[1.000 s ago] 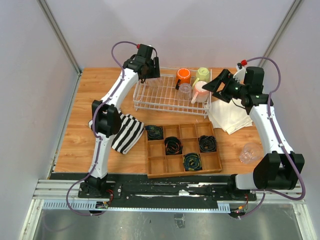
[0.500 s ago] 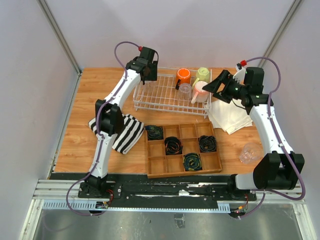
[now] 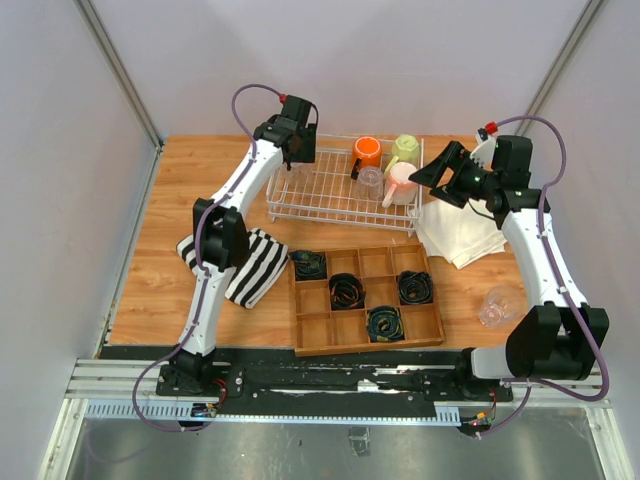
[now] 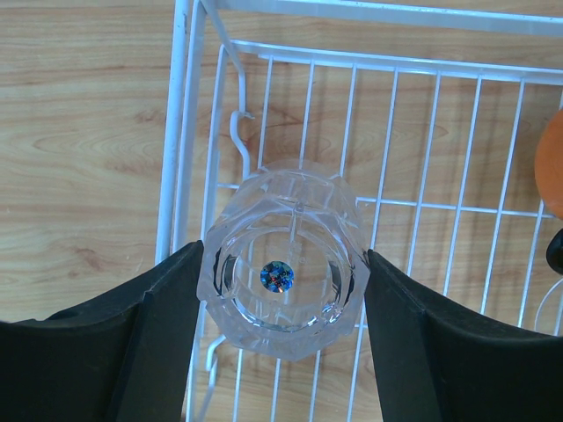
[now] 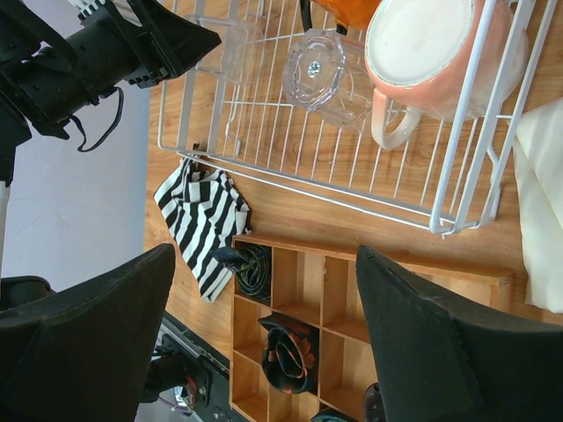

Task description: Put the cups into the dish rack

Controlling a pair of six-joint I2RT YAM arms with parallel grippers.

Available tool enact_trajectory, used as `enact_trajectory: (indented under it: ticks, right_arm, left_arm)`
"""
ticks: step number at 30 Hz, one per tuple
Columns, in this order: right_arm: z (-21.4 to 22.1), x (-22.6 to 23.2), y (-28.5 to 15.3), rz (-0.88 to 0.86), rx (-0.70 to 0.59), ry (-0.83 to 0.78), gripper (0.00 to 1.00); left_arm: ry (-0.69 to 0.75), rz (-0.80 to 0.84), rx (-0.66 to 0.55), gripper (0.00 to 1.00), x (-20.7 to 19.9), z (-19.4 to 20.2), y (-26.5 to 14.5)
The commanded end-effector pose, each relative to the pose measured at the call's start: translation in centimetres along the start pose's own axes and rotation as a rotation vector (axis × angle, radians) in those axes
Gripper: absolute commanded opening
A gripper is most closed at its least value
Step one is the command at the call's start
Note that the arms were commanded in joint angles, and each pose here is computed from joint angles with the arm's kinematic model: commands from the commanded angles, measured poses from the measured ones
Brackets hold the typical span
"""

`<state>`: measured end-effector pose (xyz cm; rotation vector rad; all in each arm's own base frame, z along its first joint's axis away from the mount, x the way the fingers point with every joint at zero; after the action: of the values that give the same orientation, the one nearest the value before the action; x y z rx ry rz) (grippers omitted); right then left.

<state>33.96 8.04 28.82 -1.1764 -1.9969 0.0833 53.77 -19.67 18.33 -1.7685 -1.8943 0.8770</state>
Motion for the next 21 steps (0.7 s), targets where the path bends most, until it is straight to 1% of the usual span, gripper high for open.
enact_trajectory:
  ticks: [1,5,7,10,11,12,16,21]
  right_arm:
    - [-0.1,-0.2,-0.3,-0.004,0.002,-0.009,0.84]
    - [-0.2,-0.3,-0.3,-0.004,0.003,-0.009,0.84]
    - [-0.2,-0.3,-0.2,-0.004,0.003,-0.011,0.84]
    - [-0.2,-0.3,-0.3,-0.003,0.003,-0.013,0.84]
    - [-0.2,-0.3,-0.3,-0.002,0.004,-0.013,0.84]
    - [-0.1,-0.4,-0.3,-0.001,0.005,-0.013,0.84]
    - [0.0,-0.5,-0.2,0.001,0.007,-0.011,0.84]
    - [0.1,-0.5,-0.1,-0.003,0.014,-0.005,0.84]
  left_arm:
    - [-0.008,0.017,-0.083,0.59,-0.4,-2.2,-0.5]
    - [-0.012,0.022,-0.091,0.69,-0.5,-2.3,-0.4]
    - [-0.017,0.028,-0.098,0.81,-0.6,-2.6,-0.4]
    - [-0.022,0.040,-0.099,0.85,-0.7,-2.7,-0.3]
    - [-0.023,0.040,-0.098,0.89,-0.8,-2.6,-0.2]
    - [-0.022,0.044,-0.096,0.90,-0.8,-2.6,-0.2]
    - [-0.037,0.047,-0.111,0.90,-0.9,-3.2,-0.9]
    - [-0.066,0.046,-0.176,0.90,-0.3,-5.3,-4.1]
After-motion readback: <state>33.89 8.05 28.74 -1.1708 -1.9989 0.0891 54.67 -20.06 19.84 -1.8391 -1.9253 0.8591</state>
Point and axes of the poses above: each gripper's point midway between its finger pads, its own y axis out along the fingers, its own x axis along the line the jaws close on, z = x × y, the point moved 5 cm from there along -y, back along the fingers, and after that the axes turned 11 degrees about -y, right-handed, at the moved point
